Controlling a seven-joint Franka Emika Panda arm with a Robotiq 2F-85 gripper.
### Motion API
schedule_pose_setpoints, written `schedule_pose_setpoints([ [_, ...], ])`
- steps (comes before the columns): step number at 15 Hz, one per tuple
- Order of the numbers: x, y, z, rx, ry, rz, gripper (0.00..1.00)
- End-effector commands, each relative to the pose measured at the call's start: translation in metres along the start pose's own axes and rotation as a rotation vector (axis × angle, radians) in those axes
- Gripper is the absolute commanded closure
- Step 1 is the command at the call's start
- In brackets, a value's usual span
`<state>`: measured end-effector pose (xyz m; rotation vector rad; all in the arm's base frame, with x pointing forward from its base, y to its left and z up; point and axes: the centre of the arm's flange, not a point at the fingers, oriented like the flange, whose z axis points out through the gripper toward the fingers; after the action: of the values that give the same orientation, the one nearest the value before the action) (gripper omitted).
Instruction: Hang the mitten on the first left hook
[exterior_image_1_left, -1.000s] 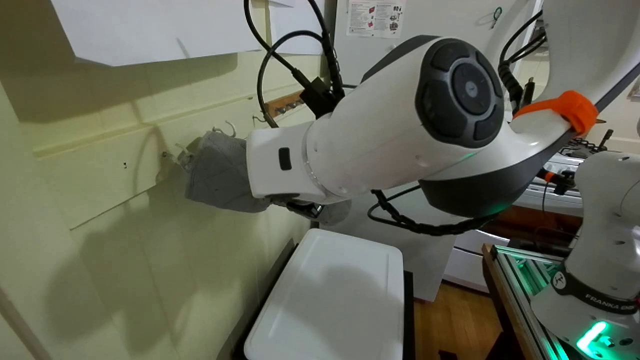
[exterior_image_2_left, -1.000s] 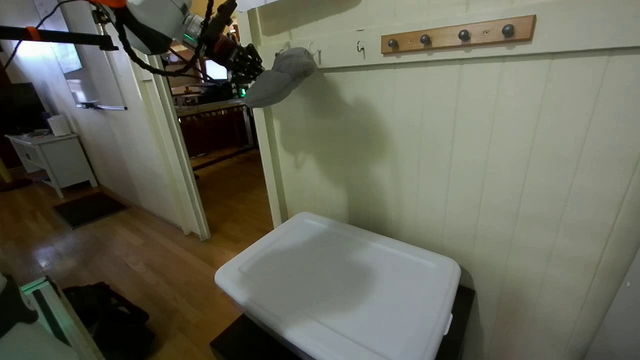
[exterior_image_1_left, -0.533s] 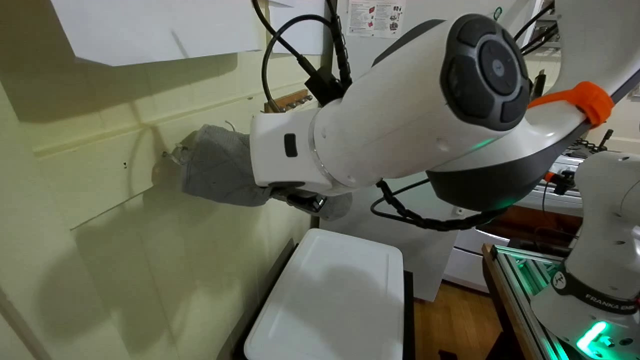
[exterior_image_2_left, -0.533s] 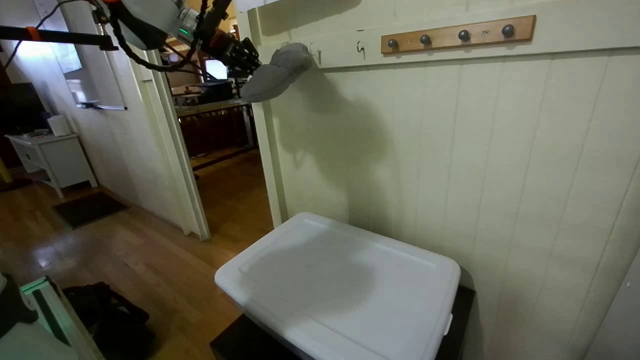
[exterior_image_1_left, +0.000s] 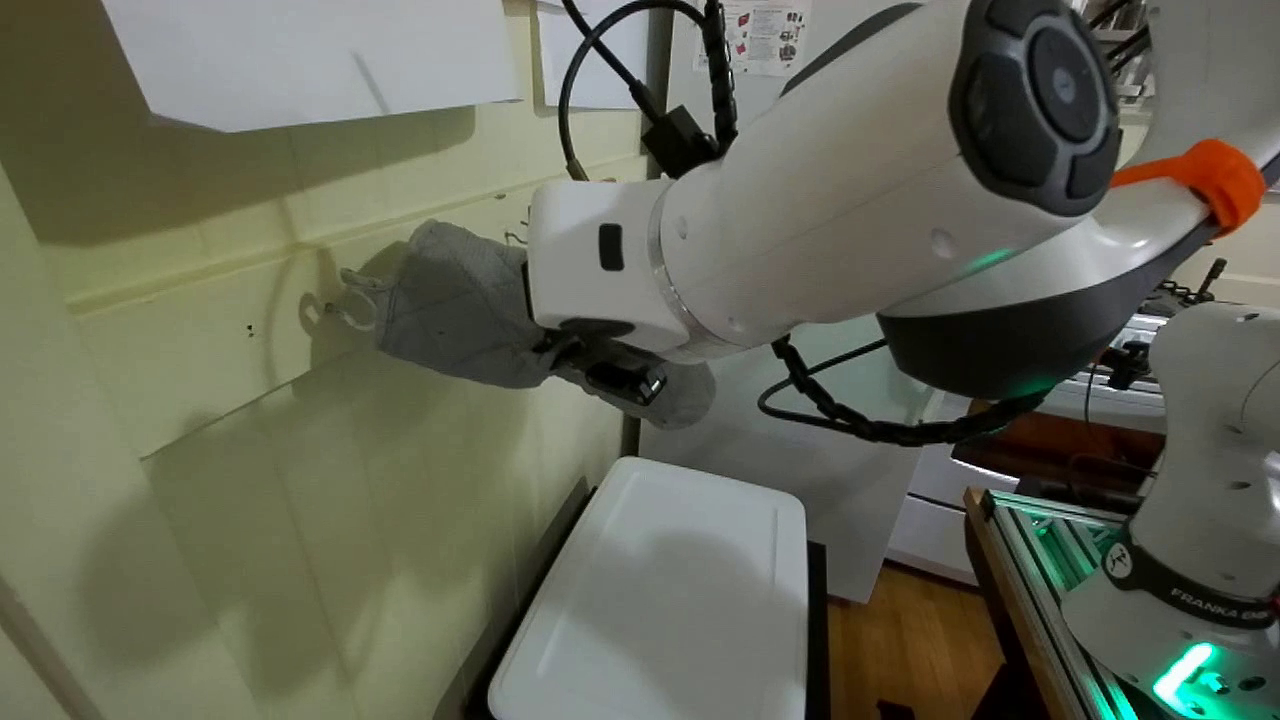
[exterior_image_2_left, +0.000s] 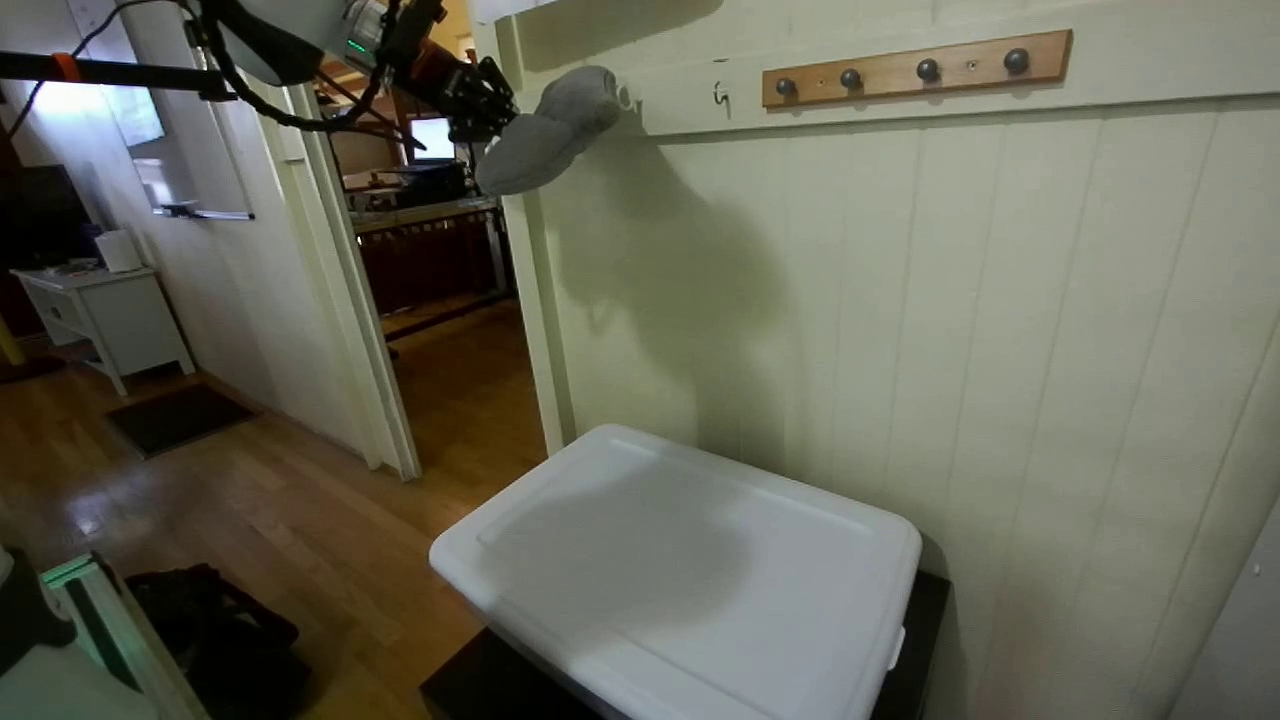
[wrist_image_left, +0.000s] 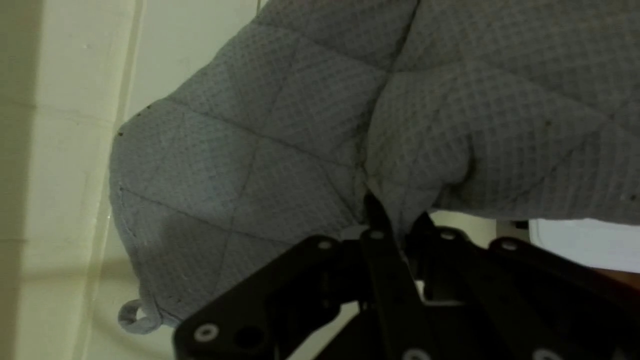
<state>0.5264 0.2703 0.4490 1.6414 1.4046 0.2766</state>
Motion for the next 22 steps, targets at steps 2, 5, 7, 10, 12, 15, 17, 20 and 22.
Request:
schedule_pose_setpoints([
  [2,-0.012,0.003,0.000,-0.001,-0.011,0.017,0.97],
  [5,-0.015,0.008,0.007,0.006,-0.021,0.021,0.97],
  [7,-0.015,0.009,0.010,0.014,-0.024,0.015,0.97],
  [10,-0.010,0.011,0.014,0.018,-0.018,-0.003,0.97],
  [12,-0.007,0.012,0.015,0.021,-0.017,-0.018,0.97],
  [15,-0.005,0.010,0.018,0.039,-0.021,-0.053,0.97],
  [17,-0.004,0.007,0.020,0.061,-0.024,-0.082,0.97],
  [20,-0.004,0.005,0.022,0.090,-0.027,-0.113,0.97],
  [22,-0.003,0.005,0.022,0.099,-0.026,-0.124,0.97],
])
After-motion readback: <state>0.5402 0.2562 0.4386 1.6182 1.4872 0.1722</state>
